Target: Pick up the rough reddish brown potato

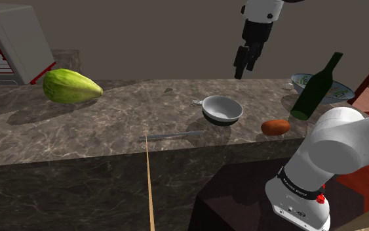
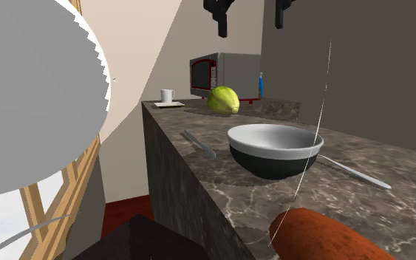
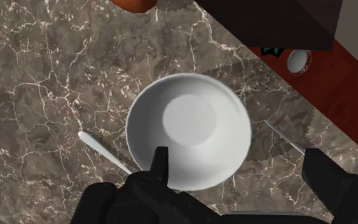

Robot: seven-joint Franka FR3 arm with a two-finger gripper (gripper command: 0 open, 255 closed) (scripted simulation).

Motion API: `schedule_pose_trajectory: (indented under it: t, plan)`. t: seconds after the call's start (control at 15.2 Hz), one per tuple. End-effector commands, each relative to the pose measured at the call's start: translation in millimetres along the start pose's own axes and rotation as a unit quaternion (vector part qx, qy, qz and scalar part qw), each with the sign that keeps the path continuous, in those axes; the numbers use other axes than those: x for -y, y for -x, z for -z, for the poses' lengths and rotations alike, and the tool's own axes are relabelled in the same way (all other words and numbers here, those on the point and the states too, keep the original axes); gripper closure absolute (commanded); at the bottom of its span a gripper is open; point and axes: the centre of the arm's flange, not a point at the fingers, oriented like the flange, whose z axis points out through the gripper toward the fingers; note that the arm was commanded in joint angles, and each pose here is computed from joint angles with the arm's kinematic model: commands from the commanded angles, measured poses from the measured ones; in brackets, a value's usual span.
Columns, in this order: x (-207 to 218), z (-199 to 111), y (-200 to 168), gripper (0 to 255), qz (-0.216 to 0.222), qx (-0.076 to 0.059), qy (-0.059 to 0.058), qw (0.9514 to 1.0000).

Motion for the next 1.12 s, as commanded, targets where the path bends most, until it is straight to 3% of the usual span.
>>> schedule_pose_trajectory:
  t: [0.0,0.26,0.53,0.79,1.06]
  plan:
    - [0,0,0,0,0.0,0.0,0.0,1.0]
    - [-21,-43,15,0,0.072,0.038,-0.018,0.9965]
    - [-42,-86,29,0,0.144,0.076,-0.037,0.986]
    - [-64,-129,44,0,0.214,0.113,-0.055,0.9687]
    - [-86,-171,59,0,0.284,0.149,-0.072,0.9445]
